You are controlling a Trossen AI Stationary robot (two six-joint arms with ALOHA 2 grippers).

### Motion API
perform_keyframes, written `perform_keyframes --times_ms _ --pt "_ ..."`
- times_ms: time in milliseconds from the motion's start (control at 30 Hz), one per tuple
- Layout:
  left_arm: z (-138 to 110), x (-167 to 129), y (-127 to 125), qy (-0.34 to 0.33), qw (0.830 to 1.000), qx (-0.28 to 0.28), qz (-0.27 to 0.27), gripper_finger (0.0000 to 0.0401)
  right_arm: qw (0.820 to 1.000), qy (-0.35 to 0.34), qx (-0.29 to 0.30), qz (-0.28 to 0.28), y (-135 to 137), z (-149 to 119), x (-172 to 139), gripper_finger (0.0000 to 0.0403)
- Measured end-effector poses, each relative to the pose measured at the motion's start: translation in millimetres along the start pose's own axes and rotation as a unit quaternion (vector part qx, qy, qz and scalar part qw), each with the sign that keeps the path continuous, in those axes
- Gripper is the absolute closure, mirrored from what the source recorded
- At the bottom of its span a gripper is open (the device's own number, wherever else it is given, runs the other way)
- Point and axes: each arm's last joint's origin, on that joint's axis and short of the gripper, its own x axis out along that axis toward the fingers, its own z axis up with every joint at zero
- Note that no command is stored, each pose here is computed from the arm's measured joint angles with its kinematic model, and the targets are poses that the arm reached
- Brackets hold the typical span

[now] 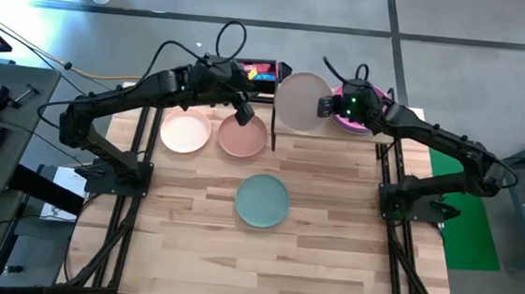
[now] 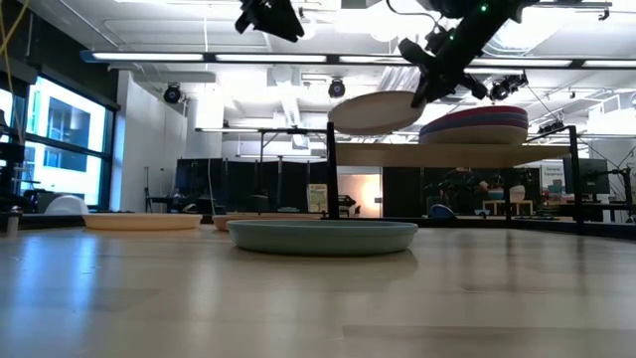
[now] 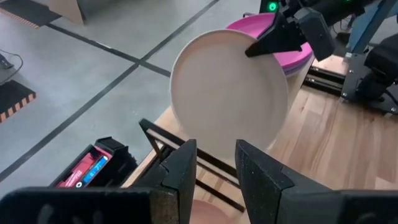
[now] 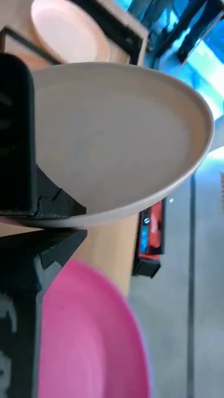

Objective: Place and stack plates onto a shelf
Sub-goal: Put the gray plate on the shelf

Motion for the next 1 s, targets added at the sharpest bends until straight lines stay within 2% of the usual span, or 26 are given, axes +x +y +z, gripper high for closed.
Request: perform_keyframes --times_ms 167,367,733,1000 --pt "-1.5 0.0 0.1 0.008 1.000 0.002 0.000 0.0299 0.999 0.029 0.001 -0.021 -4.5 -5.7 -0.1 0.0402" --pt "-1.5 0.0 0.1 0.008 1.000 0.009 0.000 0.0299 0.999 0.031 0.008 -0.023 -4.7 -6.3 0.4 0.0403" --pt "-1.5 0.1 0.0 0.008 1.000 0.010 0.000 0.0299 0.998 0.053 0.003 -0.039 0.5 -15.3 26.9 0.0403" --pt "-3.8 0.1 0.1 0.019 1.000 0.009 0.000 0.0299 0.998 0.050 0.002 -0.042 0.5 -15.3 27.0 0.0403"
